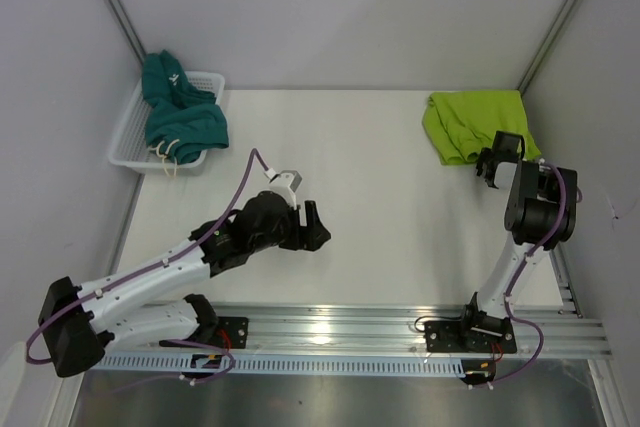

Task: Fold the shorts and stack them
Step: Neatly place the folded shorts to the corner

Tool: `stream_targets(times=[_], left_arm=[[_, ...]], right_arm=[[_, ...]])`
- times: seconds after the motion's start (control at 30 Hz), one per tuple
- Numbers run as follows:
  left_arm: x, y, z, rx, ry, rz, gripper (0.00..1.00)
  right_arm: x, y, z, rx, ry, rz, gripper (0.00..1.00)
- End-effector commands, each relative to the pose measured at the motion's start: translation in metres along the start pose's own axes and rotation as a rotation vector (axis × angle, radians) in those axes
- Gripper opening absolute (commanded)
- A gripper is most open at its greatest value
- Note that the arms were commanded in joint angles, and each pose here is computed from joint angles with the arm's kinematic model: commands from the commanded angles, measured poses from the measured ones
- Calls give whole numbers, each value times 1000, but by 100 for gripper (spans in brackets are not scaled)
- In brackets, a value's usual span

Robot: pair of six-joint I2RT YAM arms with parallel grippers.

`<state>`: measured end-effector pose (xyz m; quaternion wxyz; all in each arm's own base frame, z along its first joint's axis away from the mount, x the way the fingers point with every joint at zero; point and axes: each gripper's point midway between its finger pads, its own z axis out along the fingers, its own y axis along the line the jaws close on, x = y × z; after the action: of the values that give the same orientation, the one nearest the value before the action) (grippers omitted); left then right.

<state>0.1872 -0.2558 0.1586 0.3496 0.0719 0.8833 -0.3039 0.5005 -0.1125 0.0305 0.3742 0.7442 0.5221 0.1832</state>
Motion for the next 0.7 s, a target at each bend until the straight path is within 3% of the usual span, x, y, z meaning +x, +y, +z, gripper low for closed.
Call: stream_targets(times=[0.0,0.17,0.6,0.67], left_arm=[[-5,-5,4,29,-1,19,81],[-7,-1,9,23,13,20,81],[-8,4,16,27,32,9,81],[-9,3,14,31,29,7,81]], right_arm=[[-1,-26,23,130,-66,-7,0],[6,-3,42,110,-59,19,0],[3,-1,59,136,-54,-38,0],[4,-2,59,143,-49,-47,4]])
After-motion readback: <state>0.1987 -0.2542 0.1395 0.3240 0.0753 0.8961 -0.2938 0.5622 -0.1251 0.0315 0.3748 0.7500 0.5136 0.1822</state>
